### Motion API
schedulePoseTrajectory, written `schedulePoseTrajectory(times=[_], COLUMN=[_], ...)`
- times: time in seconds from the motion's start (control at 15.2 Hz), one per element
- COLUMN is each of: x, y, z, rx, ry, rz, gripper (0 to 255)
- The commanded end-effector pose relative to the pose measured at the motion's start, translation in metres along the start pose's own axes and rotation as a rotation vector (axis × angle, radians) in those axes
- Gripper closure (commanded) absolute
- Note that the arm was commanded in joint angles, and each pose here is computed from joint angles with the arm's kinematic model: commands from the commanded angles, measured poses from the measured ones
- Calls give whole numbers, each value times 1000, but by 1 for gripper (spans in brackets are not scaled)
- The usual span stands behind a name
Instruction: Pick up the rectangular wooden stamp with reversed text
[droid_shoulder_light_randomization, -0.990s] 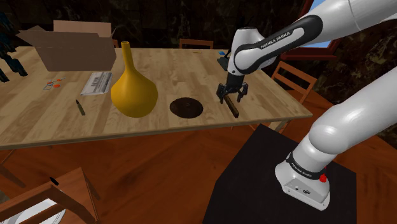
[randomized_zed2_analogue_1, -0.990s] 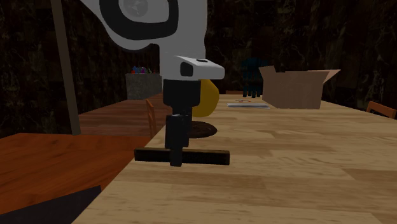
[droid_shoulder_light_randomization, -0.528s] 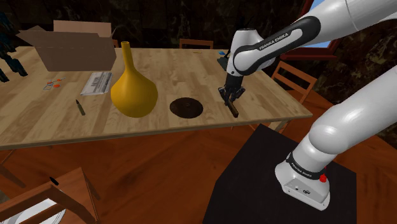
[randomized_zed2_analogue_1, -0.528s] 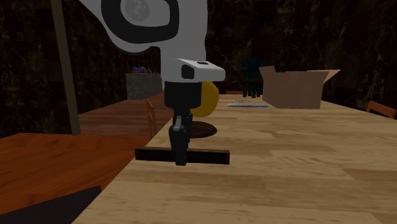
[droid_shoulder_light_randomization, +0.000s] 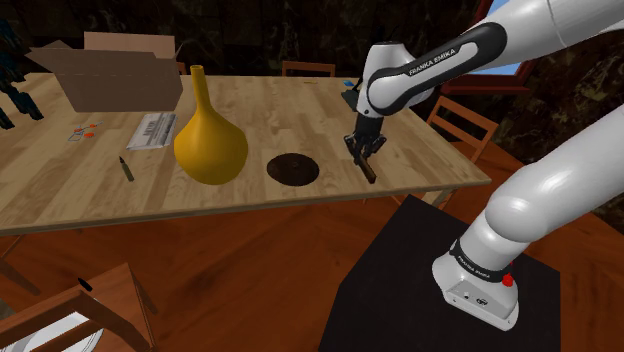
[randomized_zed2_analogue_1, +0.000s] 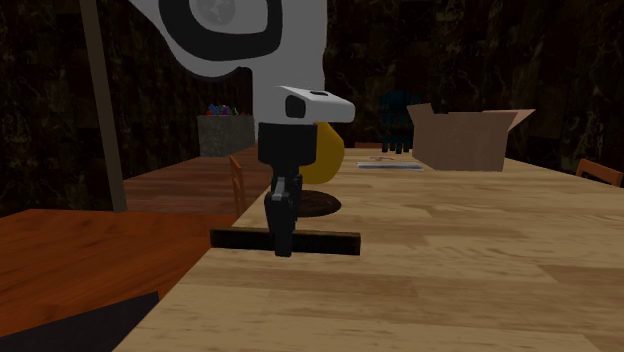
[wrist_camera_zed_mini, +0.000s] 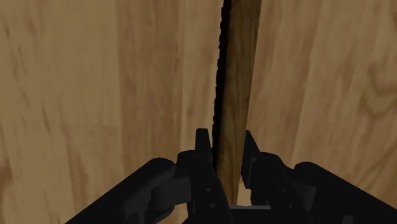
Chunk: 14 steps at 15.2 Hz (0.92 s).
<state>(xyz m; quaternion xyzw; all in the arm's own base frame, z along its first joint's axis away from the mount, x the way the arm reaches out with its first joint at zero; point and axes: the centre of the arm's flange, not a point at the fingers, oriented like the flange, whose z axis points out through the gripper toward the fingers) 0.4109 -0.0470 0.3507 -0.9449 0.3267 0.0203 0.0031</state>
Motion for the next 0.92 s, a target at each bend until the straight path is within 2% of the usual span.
schedulePoseTrajectory(times=[0.0, 0.73, 0.86], x=[-1, -3, -3], y=[1, 1, 1], z=[-10, -68, -69], rx=[-1, -1, -1], ry=[-1, -1, -1], rz=[0, 0, 0], gripper=[255, 255, 255])
